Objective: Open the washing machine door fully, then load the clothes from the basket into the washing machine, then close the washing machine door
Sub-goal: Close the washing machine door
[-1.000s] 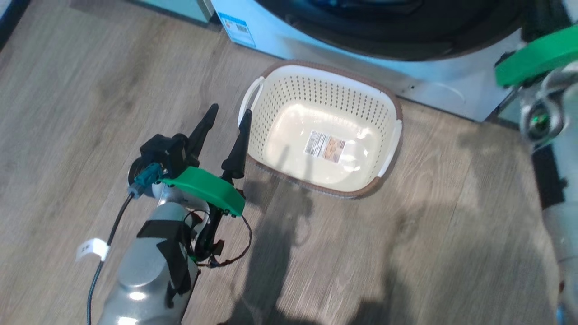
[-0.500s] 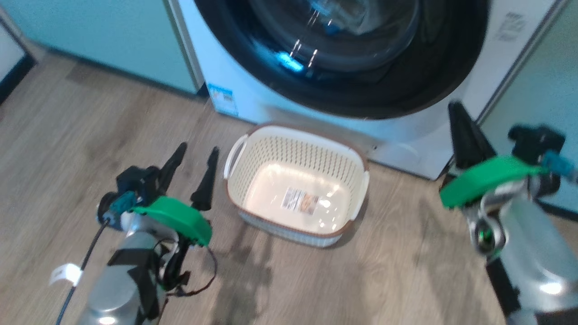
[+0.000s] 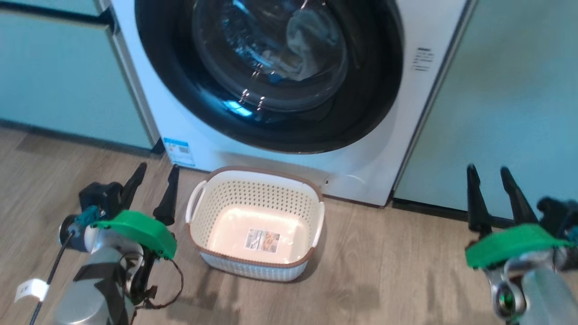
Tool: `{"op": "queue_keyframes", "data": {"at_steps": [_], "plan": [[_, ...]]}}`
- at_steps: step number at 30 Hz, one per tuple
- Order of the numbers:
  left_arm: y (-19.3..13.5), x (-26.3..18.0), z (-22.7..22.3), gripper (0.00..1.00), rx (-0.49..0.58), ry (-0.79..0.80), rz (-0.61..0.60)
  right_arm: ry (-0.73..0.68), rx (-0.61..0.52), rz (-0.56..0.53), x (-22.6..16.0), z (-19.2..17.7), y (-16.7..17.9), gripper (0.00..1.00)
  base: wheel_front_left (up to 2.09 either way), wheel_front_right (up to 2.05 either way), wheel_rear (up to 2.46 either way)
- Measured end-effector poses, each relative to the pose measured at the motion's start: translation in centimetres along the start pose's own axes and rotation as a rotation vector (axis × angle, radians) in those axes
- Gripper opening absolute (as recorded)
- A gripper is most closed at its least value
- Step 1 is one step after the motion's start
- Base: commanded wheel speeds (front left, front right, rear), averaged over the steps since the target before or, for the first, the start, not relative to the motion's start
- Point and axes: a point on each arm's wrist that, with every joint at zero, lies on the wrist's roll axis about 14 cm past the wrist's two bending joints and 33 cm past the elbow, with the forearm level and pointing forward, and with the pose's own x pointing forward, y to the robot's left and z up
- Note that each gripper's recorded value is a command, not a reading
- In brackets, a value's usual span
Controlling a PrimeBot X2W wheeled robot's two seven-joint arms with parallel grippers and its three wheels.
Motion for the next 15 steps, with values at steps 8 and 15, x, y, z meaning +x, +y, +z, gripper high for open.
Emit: {"op": "queue_keyframes", "data": {"at_steps": [8, 15], "plan": [[-0.8, -0.4, -0.9, 1.0, -0.01, 0.025, -0.019, -0.003, -0.041, -0.121, -5.0, 0.0, -3.5, 1.0, 0.0, 0.0, 0.0], [-1.2, -0.1, -0.7, 1.0, -0.021, 0.018, -0.021, -0.019, -0.056, -0.244, -8.7, 0.5, -6.9, 1.0, 0.0, 0.0, 0.0]]}}
